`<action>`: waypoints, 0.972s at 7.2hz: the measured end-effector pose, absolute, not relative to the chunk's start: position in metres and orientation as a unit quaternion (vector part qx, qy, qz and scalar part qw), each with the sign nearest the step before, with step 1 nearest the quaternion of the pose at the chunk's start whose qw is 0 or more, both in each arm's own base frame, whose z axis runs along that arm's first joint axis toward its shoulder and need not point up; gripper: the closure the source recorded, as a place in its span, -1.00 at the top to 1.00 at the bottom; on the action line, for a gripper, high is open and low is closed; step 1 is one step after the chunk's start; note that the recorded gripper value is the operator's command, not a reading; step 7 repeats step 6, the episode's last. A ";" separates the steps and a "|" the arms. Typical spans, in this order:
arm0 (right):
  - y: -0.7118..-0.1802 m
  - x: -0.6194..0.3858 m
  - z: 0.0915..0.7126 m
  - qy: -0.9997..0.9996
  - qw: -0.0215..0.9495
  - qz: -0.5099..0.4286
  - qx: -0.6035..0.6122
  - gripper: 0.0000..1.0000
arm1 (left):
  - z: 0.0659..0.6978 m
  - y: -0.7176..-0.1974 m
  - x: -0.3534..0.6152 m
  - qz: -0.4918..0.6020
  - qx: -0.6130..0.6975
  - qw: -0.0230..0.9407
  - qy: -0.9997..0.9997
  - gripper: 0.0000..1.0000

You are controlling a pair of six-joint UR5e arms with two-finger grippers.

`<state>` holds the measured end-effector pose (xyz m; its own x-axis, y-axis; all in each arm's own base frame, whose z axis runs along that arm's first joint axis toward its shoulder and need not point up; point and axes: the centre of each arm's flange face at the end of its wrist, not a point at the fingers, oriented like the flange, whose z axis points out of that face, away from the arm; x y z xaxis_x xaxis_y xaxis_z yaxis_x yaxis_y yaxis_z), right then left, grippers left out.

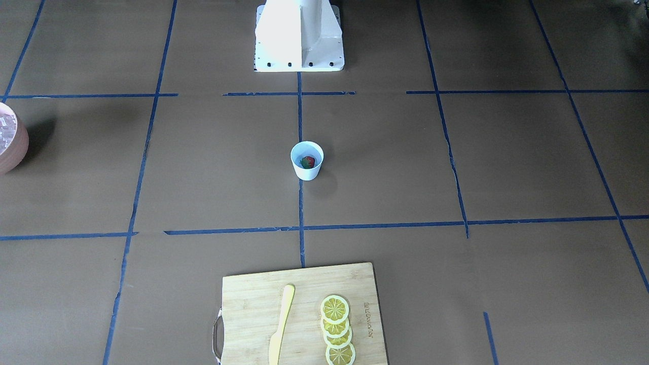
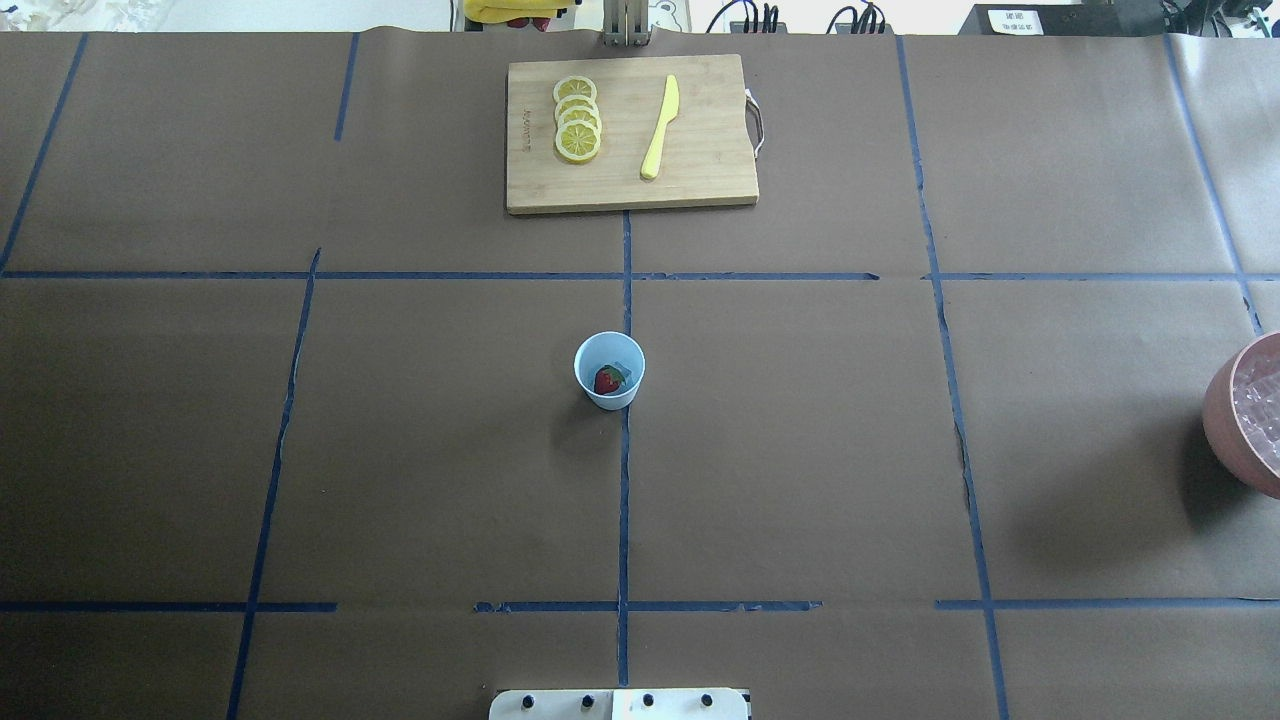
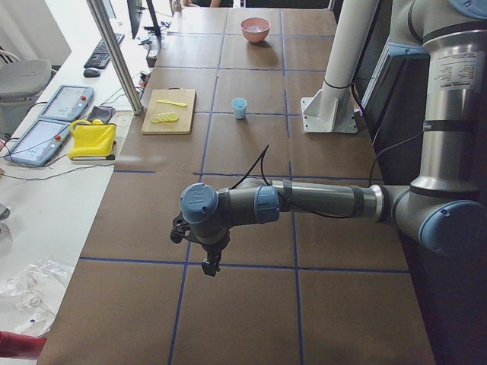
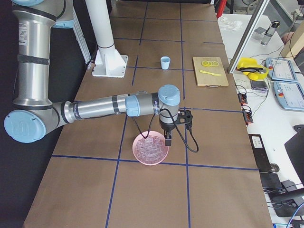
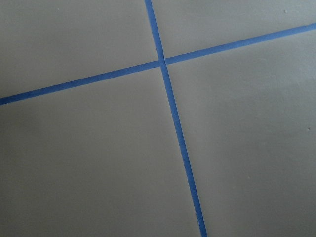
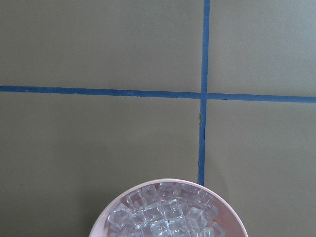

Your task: Put ice and strawberries in cup

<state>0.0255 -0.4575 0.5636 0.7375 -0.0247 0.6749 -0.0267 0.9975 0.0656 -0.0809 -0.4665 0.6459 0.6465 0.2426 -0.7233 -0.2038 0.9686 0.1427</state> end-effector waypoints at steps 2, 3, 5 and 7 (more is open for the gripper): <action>-0.458 0.026 0.564 -0.361 0.932 0.001 0.036 1.00 | 0.644 -0.467 -0.081 0.125 0.027 0.907 0.402 1.00; -0.458 0.026 0.566 -0.360 0.932 0.001 0.035 1.00 | 0.639 -0.468 -0.081 0.127 0.030 0.907 0.401 1.00; -0.458 0.026 0.566 -0.360 0.932 0.002 0.034 1.00 | 0.620 -0.466 -0.081 0.134 0.045 0.907 0.396 1.00; -0.458 0.026 0.565 -0.360 0.932 0.001 0.035 1.00 | 0.607 -0.461 -0.080 0.140 0.056 0.907 0.393 1.00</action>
